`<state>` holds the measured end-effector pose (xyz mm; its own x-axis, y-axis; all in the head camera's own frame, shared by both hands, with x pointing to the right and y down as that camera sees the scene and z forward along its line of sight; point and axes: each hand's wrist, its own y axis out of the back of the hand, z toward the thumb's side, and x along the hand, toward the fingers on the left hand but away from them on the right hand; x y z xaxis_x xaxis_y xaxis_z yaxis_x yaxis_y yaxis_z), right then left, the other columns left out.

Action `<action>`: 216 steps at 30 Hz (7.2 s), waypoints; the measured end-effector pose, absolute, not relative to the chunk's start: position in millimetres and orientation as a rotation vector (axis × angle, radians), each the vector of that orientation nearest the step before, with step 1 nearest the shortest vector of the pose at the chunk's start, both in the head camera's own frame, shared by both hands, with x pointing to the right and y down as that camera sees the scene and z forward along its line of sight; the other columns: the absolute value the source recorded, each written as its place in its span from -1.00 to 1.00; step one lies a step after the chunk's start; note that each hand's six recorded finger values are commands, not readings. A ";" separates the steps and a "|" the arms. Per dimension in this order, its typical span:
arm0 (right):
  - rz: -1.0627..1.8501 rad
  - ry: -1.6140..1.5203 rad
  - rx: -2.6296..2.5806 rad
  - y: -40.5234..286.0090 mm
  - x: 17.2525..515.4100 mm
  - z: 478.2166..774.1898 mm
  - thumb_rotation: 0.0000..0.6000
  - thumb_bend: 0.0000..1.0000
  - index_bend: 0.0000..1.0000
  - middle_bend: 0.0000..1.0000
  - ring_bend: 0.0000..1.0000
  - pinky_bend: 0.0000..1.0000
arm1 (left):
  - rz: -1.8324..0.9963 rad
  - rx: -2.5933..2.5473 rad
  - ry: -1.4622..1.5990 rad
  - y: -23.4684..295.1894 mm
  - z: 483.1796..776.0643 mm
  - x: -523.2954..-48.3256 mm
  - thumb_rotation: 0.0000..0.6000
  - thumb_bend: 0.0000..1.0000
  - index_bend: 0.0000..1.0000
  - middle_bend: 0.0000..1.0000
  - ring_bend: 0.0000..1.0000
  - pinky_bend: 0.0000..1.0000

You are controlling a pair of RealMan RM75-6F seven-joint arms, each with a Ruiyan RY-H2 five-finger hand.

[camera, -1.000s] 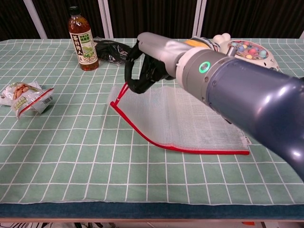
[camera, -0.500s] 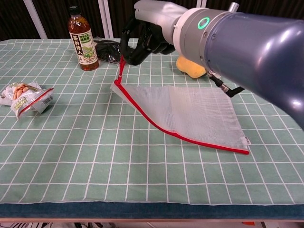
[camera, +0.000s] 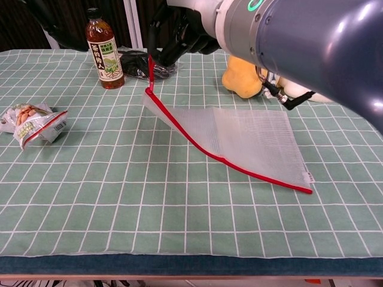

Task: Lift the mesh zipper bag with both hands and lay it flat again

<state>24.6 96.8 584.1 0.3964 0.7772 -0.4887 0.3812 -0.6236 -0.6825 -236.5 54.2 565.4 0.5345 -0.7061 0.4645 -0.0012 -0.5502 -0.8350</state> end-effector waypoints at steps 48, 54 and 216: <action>1.144 -0.994 -2.196 96.3 24.3 581.4 1.00 0.15 0.15 1.00 1.00 1.00 | -1.056 -2.086 0.491 99.6 620.6 -181.6 1.00 -0.43 0.03 -0.93 -1.00 -1.00; 1.144 -0.987 -2.196 97.6 23.2 582.0 1.00 0.15 0.15 1.00 1.00 1.00 | -1.060 -2.103 0.504 102.1 624.1 -181.2 1.00 -0.36 0.06 -0.93 -1.00 -1.00; 1.653 -1.394 -1.604 23.1 270.6 604.7 1.00 0.15 0.16 1.00 1.00 1.00 | -0.725 -2.120 1.041 80.6 516.8 -215.4 1.00 -0.24 0.22 -0.86 -1.00 -1.00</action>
